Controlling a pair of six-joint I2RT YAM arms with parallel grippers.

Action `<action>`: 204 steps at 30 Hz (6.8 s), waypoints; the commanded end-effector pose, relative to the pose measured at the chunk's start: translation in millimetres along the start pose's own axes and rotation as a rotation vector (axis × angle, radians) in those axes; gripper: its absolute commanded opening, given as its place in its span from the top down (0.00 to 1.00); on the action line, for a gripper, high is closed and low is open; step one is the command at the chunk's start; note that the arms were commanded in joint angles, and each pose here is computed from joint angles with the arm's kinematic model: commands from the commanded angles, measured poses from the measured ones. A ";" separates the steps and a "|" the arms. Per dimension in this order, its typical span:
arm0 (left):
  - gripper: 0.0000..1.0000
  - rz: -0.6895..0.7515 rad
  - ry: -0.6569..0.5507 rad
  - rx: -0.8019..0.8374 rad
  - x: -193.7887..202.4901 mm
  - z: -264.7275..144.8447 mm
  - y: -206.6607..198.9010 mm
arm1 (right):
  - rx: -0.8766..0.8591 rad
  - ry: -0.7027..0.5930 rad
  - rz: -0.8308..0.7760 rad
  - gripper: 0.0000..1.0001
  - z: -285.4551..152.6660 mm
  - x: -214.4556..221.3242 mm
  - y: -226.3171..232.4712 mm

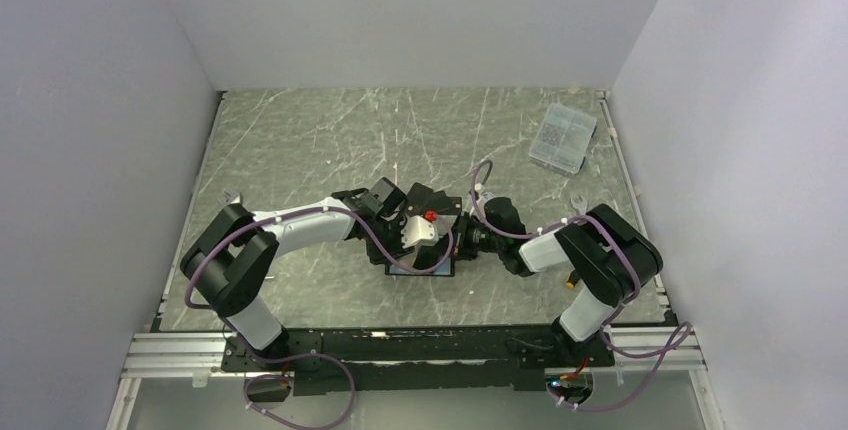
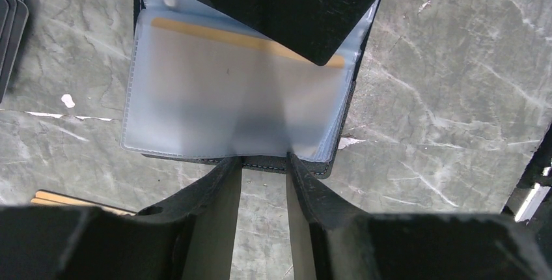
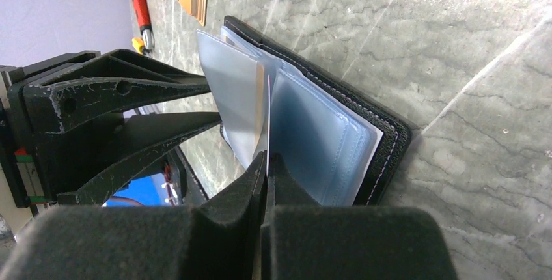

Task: Put the credit cards into the card holder
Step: Insert the credit card into the card holder.

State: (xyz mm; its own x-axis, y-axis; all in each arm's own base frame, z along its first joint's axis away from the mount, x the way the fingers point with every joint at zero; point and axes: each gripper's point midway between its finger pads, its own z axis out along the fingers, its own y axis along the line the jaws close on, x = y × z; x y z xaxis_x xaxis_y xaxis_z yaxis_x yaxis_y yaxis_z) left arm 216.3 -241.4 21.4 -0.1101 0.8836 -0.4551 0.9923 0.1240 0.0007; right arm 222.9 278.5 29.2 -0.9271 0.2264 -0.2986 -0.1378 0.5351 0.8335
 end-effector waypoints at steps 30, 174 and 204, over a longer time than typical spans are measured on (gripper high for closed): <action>0.55 0.070 0.115 -0.016 19.5 7.9 19.2 | -0.003 -0.110 -0.083 1.00 -2.8 -26.7 17.6; 0.94 0.107 0.116 0.107 18.8 10.9 -34.9 | 0.223 0.124 0.066 1.00 4.0 31.6 -35.5; 0.95 0.109 0.111 0.100 16.4 9.2 -33.7 | 0.290 0.163 0.157 1.00 -5.1 51.4 -57.1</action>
State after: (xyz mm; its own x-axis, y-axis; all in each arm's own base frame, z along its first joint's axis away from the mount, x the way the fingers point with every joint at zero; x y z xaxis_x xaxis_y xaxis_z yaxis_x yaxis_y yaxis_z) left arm 208.8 -236.4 16.3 0.0078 0.9305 -0.3661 0.9983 0.0136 0.0560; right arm 216.5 288.8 14.6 -0.9621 0.2030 -0.1821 -0.0313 0.5810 0.8133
